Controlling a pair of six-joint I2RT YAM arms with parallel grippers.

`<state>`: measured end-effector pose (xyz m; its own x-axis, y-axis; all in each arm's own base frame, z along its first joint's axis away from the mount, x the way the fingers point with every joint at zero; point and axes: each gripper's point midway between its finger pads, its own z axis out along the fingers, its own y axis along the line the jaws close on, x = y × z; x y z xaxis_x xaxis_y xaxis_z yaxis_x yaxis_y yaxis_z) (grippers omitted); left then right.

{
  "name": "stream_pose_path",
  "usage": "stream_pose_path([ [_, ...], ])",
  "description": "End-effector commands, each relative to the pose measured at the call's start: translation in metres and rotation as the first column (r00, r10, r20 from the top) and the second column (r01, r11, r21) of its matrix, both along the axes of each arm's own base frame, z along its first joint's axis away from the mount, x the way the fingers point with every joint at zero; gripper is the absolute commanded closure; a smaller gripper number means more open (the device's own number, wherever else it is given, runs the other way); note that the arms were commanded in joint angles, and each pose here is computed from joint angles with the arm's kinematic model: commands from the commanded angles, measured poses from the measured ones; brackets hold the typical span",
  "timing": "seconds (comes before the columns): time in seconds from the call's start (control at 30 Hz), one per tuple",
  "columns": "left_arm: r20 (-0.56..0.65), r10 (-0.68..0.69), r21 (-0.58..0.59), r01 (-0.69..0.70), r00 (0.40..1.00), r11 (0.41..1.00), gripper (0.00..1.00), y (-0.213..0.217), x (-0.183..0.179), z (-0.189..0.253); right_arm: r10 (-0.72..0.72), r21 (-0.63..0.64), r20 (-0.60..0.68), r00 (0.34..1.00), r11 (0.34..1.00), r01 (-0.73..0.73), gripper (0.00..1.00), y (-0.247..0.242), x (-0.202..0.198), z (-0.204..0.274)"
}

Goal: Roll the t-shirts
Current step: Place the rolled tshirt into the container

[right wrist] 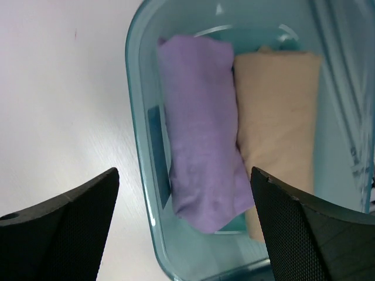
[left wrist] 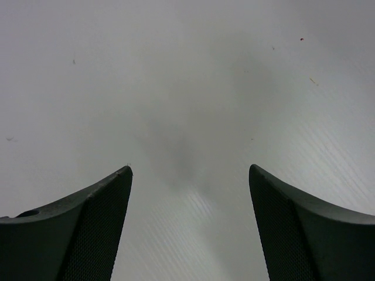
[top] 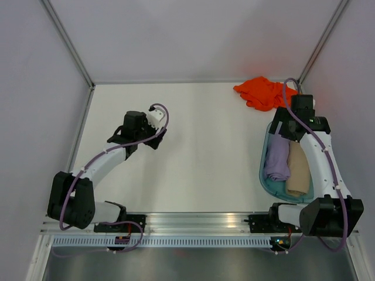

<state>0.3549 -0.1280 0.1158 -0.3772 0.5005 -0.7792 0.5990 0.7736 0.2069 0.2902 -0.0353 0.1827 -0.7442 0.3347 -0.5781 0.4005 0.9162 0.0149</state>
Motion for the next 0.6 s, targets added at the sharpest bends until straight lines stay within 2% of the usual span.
stream_pose_path([
  [0.0,-0.073,0.14,-0.119,-0.148,0.987,0.982,0.13,0.007,0.004,0.024,-0.026,-0.063,0.148,0.989,0.997,0.036,0.02,-0.028,0.029,0.029],
  [0.13,-0.113,0.288,-0.164,-0.304,0.951,0.938,0.08,0.046,-0.003,0.04,-0.194,-0.11,0.249,0.949,0.968,0.226,0.02,-0.091,0.037,0.036],
  [0.17,-0.11,0.329,-0.15,-0.343,0.938,0.927,0.06,0.059,-0.004,0.041,-0.198,-0.102,0.311,0.929,0.965,0.24,0.02,-0.101,0.045,0.044],
  [0.23,-0.111,0.402,-0.108,-0.413,0.909,0.904,0.05,0.086,-0.012,0.039,-0.227,-0.096,0.319,0.92,0.958,0.27,0.02,-0.117,0.046,0.038],
  [0.3,-0.079,0.47,-0.051,-0.475,0.879,0.879,0.04,0.111,-0.022,0.039,-0.27,-0.092,0.272,0.924,0.948,0.304,0.02,-0.134,0.046,0.021],
  [0.37,-0.082,0.552,0.011,-0.553,0.83,0.833,0.04,0.139,-0.036,0.03,-0.311,-0.114,0.166,0.936,0.937,0.331,0.02,-0.148,0.04,-0.004],
  [0.47,-0.085,0.656,0.047,-0.655,0.75,0.754,0.03,0.172,-0.058,0.02,-0.365,-0.172,0.089,0.927,0.911,0.375,0.02,-0.163,0.033,-0.017],
  [0.53,-0.079,0.695,0.033,-0.695,0.714,0.718,0.03,0.183,-0.067,0.02,-0.381,-0.194,0.079,0.921,0.9,0.389,0.02,-0.167,0.028,-0.022],
  [0.57,-0.074,0.695,0.034,-0.694,0.716,0.719,0.03,0.183,-0.069,0.019,-0.383,-0.2,0.105,0.918,0.896,0.397,0.02,-0.168,0.028,-0.019],
])
